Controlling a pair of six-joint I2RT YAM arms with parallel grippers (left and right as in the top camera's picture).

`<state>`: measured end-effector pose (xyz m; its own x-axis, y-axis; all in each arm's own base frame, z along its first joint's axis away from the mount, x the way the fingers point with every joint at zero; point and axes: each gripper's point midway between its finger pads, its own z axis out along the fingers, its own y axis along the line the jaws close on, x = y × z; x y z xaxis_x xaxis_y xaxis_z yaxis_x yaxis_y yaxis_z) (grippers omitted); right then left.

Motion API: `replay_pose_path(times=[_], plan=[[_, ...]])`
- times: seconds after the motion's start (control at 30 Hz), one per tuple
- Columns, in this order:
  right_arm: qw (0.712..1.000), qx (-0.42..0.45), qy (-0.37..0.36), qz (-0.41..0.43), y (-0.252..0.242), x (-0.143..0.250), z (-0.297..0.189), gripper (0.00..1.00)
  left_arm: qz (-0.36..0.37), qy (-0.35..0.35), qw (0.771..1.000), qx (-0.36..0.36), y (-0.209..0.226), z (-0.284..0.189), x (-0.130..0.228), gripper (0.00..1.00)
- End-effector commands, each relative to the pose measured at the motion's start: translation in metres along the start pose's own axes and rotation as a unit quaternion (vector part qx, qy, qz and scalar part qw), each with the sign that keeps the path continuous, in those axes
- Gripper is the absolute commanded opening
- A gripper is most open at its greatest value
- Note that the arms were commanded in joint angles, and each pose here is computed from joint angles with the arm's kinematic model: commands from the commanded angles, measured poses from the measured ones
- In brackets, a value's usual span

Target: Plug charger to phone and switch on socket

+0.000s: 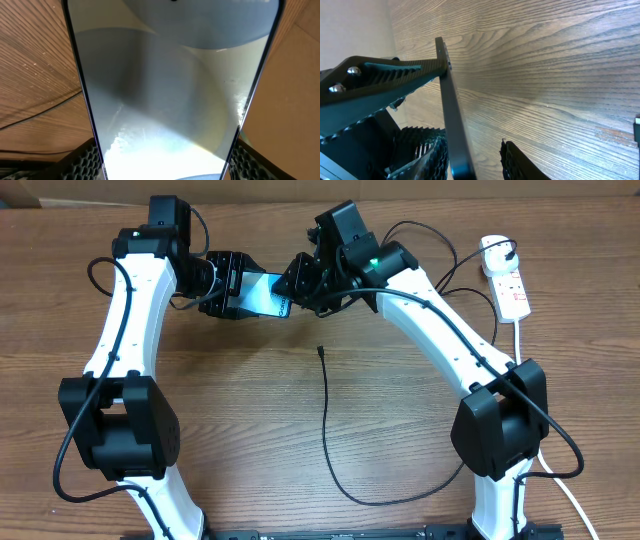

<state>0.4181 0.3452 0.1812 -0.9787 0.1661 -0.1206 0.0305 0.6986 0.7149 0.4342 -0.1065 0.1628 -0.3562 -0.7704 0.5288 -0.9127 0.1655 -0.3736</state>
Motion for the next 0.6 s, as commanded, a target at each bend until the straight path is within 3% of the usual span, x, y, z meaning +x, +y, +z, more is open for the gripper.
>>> replay_pose_path(times=[0.0, 0.27, 0.43, 0.57], plan=[[0.999, -0.011, -0.028, -0.022, 0.0199, -0.005, -0.0185, 0.34, 0.006, 0.02, 1.0, 0.019, -0.0066, -0.0115, 0.0204, 0.51], [0.999, -0.009, -0.027, -0.021, 0.0193, -0.0045, -0.0185, 0.27, 0.005, 0.021, 1.0, 0.018, -0.0064, -0.0107, 0.0217, 0.51], [0.999, -0.009, -0.027, -0.022, 0.0198, -0.0037, -0.0181, 0.15, 0.006, 0.021, 1.0, 0.018, -0.0064, -0.0107, 0.0217, 0.51], [0.999, -0.01, -0.026, -0.022, 0.0203, -0.0032, -0.0177, 0.15, 0.006, 0.023, 1.0, 0.019, -0.0065, -0.0107, 0.0223, 0.52]])
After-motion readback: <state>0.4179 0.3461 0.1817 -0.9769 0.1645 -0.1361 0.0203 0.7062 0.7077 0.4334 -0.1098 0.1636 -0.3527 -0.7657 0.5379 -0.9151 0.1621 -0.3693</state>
